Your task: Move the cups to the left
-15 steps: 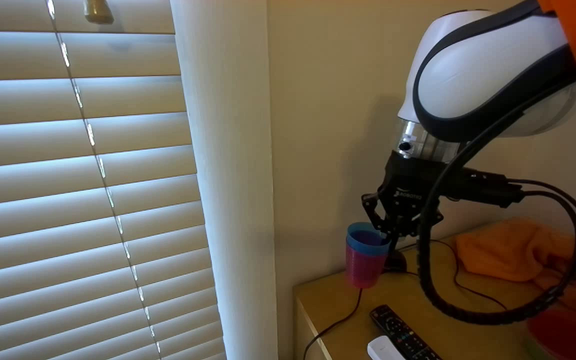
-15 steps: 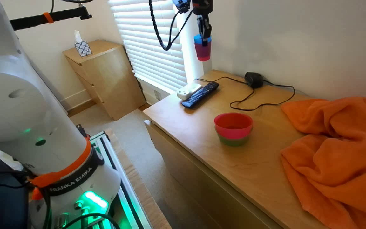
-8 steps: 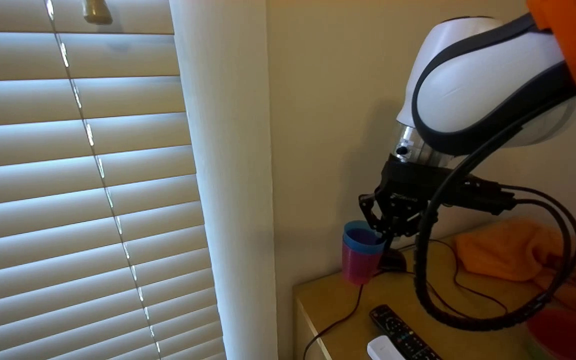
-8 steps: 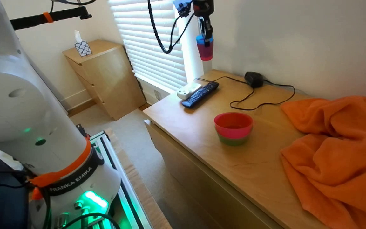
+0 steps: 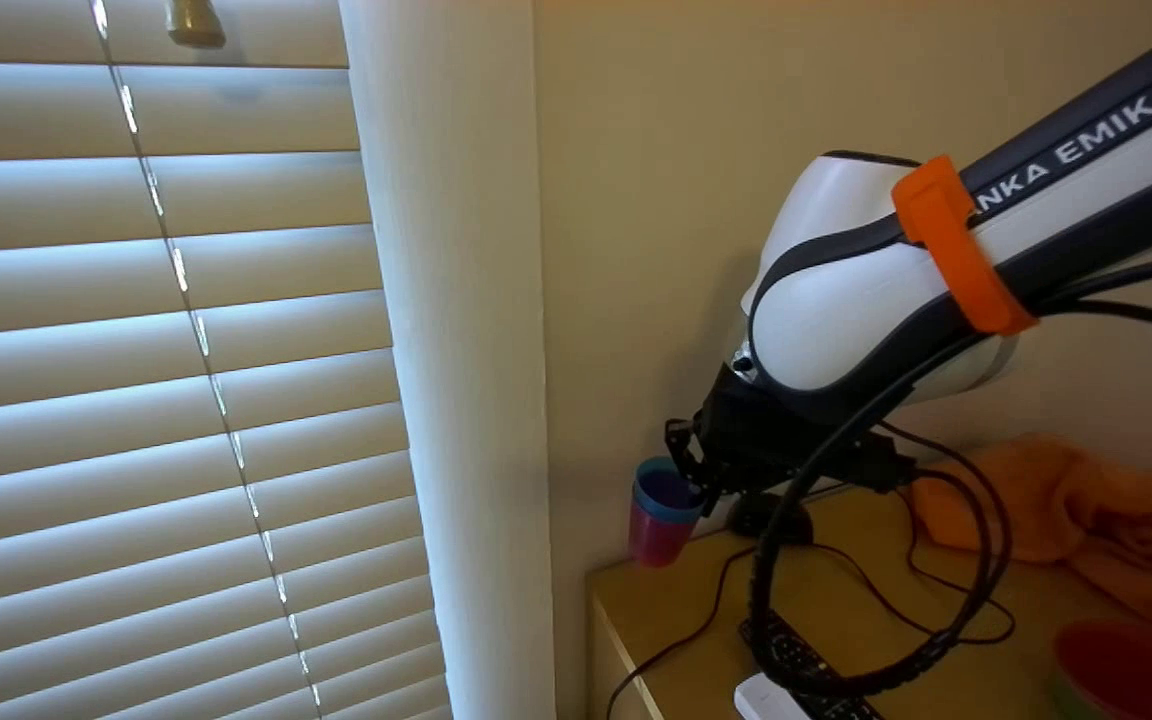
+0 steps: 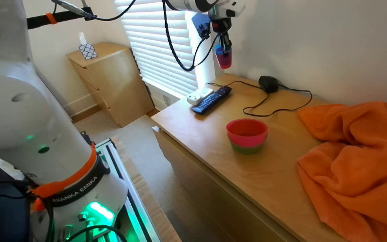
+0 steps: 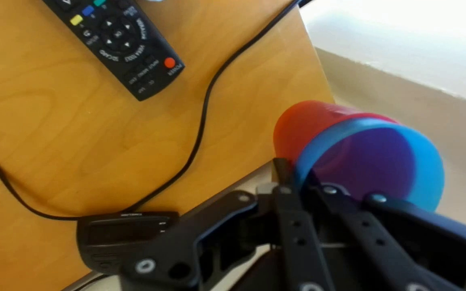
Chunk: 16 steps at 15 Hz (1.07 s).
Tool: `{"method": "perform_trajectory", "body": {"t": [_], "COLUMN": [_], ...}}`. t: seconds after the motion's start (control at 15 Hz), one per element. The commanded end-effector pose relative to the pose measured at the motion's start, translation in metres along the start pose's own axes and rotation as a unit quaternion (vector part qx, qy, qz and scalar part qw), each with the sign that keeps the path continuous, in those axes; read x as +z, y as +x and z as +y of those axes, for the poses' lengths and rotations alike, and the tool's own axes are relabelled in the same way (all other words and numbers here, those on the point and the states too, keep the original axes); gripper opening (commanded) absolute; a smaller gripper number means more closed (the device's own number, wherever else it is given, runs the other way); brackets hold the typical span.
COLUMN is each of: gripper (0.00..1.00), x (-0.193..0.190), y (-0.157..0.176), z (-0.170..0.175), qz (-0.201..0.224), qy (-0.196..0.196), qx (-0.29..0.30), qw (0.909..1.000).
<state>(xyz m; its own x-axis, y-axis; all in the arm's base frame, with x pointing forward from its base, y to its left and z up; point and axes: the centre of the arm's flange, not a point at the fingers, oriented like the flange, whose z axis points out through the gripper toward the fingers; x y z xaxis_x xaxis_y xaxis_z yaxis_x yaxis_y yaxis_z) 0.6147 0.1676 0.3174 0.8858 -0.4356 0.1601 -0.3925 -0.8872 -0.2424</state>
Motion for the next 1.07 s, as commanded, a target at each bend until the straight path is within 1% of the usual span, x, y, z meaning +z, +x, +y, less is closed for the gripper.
{"method": "perform_trajectory", "body": {"t": [0.0,0.13,0.33,0.47,0.73,0.87,1.0], "gripper": [0.02,0.02,0.02,0.02,0.02,0.02,0.02], "x": [0.015,0.022,0.035,0.042,0.053,0.055,0.055], "y": [0.006,0.005,0.000,-0.006,-0.016,-0.022,-0.024], "z": [-0.020,-0.025,-0.030,-0.031,-0.024,-0.020,-0.014], "qz": [-0.009,-0.027,-0.062,-0.084,-0.130,-0.155,-0.166], "qy": [0.039,0.059,0.095,0.103,0.090,0.069,0.040], "qx": [-0.012,-0.009,0.001,0.017,0.055,0.075,0.098], "qw": [0.9991,0.9979,0.9936,0.9909,0.9859,0.9827,0.9805]}}
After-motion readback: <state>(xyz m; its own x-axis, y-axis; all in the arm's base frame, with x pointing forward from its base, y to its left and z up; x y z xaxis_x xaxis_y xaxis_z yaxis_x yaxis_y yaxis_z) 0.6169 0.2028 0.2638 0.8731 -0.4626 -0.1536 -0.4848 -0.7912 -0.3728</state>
